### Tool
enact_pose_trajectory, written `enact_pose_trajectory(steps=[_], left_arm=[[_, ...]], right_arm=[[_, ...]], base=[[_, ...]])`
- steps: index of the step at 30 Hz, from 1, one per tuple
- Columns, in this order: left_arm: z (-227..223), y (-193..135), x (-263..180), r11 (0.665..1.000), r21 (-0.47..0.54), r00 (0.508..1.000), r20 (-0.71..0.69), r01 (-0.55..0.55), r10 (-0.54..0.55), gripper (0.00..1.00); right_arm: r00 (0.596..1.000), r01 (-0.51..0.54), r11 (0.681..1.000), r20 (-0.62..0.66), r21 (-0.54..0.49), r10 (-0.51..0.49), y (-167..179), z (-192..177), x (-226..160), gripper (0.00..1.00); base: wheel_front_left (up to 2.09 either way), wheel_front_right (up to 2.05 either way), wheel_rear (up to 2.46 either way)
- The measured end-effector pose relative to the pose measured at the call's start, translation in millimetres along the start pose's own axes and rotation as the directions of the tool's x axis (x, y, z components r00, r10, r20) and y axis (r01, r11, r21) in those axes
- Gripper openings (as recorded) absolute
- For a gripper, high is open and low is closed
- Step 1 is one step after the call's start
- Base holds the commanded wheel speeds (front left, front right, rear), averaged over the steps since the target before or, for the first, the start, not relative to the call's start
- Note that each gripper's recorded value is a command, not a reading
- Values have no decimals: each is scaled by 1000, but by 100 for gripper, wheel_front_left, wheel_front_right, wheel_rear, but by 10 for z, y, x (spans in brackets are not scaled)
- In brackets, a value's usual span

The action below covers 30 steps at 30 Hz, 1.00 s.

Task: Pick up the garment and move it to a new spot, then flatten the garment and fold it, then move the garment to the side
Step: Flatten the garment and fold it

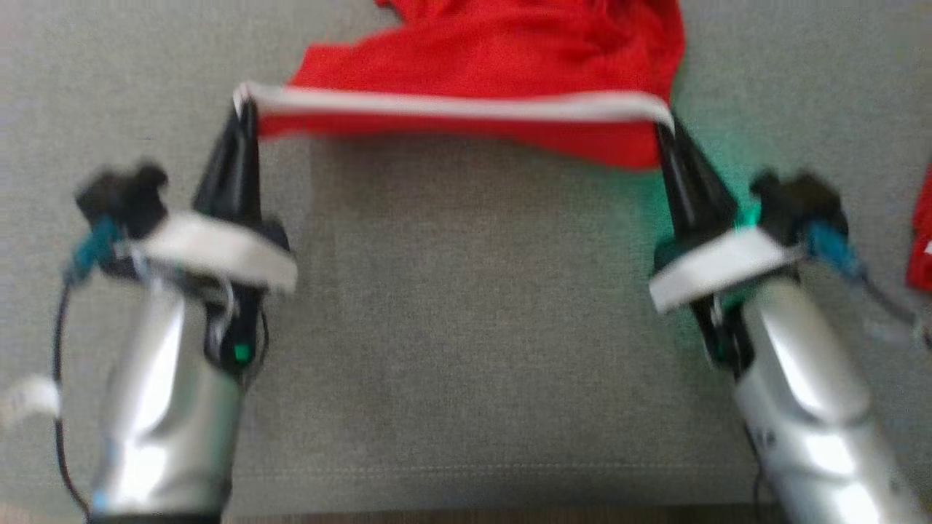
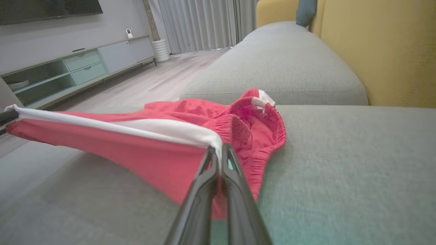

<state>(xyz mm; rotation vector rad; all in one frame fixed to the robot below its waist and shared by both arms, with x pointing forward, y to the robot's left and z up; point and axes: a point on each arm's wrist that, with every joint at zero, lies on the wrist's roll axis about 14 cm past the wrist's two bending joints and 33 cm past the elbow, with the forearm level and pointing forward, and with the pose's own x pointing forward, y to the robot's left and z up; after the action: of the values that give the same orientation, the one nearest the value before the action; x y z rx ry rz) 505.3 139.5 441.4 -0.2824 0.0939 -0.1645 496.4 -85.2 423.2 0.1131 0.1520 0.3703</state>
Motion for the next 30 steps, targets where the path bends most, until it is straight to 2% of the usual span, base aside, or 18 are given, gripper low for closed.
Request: enact_pose_trajectory(steps=[8,18,23,30], left_arm=[[-22,-72,-713,1000,17,1000,4,-6,6,0],[-74,5,-1458,996,19,996,-31,-87,87,0],[-49,11,-1589,995,23,994,-51,-99,100,0],[19,-17,-1505,997,50,995,-72,-65,68,0]], right_arm=[[999,36,999,-3,32,-36,158,-4,-703,0],[994,61,995,-94,80,-54,467,11,-1471,0],[988,87,990,-137,107,-72,513,-23,-1667,0],[984,106,986,-156,130,-85,478,-41,-1680,0]], base=[[0,0,0],[0,0,0],[0,0,0],[0,0,0]])
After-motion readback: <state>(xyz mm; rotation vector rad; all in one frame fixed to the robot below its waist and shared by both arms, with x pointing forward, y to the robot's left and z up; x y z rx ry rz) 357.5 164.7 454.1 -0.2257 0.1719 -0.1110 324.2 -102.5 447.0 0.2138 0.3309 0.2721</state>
